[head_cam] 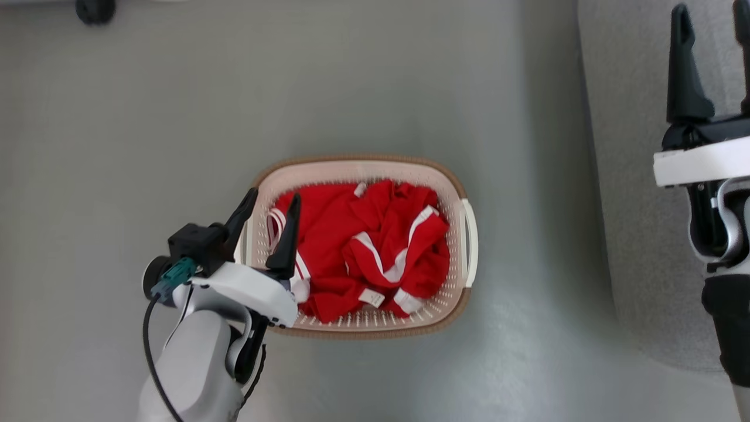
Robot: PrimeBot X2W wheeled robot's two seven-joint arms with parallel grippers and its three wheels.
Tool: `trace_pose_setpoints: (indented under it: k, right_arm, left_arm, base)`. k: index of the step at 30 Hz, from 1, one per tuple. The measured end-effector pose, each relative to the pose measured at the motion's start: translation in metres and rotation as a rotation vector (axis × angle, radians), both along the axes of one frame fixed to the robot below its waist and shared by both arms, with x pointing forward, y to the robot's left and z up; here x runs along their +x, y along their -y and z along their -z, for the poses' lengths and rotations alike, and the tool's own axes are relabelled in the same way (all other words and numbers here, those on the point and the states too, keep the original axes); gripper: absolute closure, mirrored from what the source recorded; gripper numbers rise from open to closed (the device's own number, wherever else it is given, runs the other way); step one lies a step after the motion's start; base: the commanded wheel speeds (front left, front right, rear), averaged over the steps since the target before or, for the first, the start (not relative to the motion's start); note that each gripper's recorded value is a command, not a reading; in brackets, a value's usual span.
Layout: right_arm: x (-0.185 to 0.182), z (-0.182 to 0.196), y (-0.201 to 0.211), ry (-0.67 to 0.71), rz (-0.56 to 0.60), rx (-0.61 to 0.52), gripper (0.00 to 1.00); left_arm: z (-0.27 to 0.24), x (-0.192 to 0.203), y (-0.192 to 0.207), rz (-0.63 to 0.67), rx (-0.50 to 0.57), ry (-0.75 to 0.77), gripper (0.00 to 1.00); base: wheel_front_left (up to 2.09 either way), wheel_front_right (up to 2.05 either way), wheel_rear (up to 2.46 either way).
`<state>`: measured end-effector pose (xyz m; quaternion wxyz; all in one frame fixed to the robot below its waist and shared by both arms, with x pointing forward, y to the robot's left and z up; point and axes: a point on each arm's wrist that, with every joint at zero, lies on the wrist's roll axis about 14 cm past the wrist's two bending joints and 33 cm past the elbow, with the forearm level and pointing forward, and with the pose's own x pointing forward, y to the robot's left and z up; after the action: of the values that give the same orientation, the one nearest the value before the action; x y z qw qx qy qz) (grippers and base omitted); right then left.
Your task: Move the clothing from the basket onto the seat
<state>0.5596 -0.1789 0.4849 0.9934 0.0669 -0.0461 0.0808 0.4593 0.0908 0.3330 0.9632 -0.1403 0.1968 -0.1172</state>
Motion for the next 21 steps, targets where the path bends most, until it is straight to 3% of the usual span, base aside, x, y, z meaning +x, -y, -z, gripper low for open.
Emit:
trace_pose_setpoints:
  k: [12, 21]
  right_arm:
    - [0.038, 0.063, -0.003, -0.044, -0.033, -0.024, 0.0]
    - [0.055, 0.096, -0.012, -0.04, -0.062, -0.019, 0.0]
  left_arm:
    - [0.093, 0.0, 0.059, 0.175, -0.049, -0.209, 0.0]
    - [0.154, -0.019, 0.08, 0.253, -0.069, -0.368, 0.0]
  base:
    - [0.0, 0.0, 0.0]
    - [0.0, 0.0, 0.0]
